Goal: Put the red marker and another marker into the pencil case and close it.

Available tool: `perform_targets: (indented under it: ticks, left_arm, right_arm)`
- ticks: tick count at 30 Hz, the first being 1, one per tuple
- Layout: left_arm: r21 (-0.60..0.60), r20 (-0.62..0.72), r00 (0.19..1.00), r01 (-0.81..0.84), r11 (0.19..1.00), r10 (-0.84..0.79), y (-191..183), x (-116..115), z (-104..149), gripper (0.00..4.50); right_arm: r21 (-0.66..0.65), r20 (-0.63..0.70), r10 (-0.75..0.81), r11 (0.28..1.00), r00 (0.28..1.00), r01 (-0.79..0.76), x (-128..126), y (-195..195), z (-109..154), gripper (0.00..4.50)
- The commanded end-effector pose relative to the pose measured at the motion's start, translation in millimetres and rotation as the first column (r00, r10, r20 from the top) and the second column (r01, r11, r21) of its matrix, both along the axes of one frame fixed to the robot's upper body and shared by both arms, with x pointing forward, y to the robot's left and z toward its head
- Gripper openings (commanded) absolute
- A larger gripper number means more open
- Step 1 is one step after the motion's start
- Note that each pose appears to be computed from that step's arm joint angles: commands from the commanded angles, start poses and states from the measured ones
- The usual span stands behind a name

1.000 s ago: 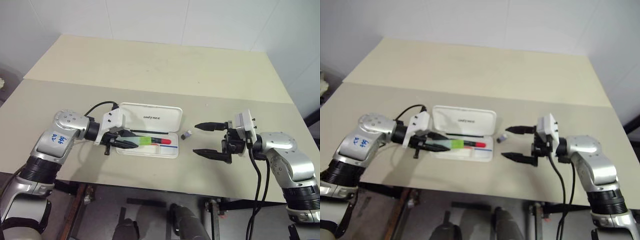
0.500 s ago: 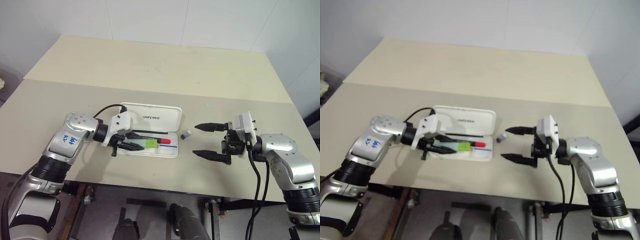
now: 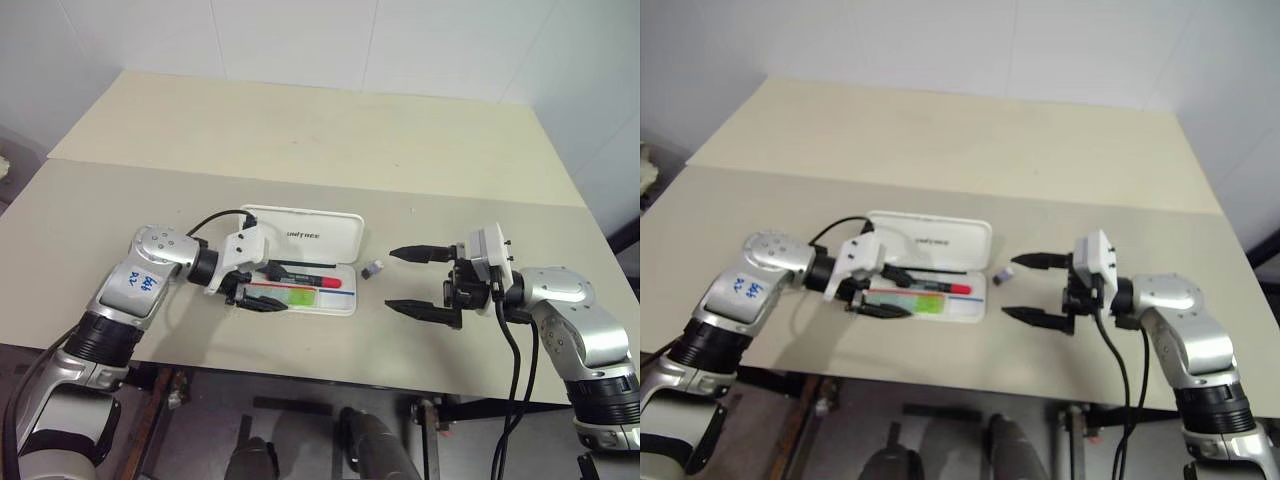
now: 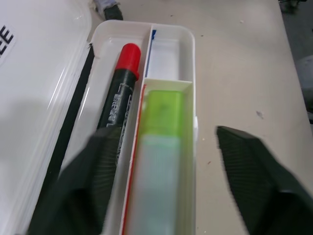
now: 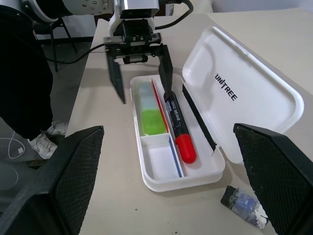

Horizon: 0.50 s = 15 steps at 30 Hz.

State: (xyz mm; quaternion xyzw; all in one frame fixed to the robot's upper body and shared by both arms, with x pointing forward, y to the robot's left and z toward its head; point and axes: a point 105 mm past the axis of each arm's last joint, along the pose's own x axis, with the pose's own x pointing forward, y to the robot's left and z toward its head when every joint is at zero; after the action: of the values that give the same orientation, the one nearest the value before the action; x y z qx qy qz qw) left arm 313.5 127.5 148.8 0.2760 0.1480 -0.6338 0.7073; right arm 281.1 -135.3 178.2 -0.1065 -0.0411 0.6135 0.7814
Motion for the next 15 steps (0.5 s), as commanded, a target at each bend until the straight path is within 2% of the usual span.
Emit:
perform_targets:
  ticks: [1,9,11,15]
  left_arm:
    - [-0.005,0.025,1.0,0.012,1.0,-0.012,-2,-4,6,4.47]
    - [-0.038,0.03,0.999,0.01,0.999,-0.009,-5,-11,14,4.47]
    - [-0.077,0.06,0.998,0.01,0.997,-0.005,-7,-11,21,4.47]
    - [-0.175,0.039,0.998,0.06,0.983,-0.054,-1,-26,32,4.47]
  right_arm:
    - [0.012,0.046,0.003,1.0,0.999,-0.004,-1,0,9,4.5]
    - [0.01,0.048,-0.006,1.0,0.999,0.006,1,0,7,4.5]
    - [0.003,0.044,-0.025,1.0,0.999,0.025,4,-1,4,4.5]
    - [-0.014,0.054,-0.072,0.997,0.996,0.073,13,1,-4,4.5]
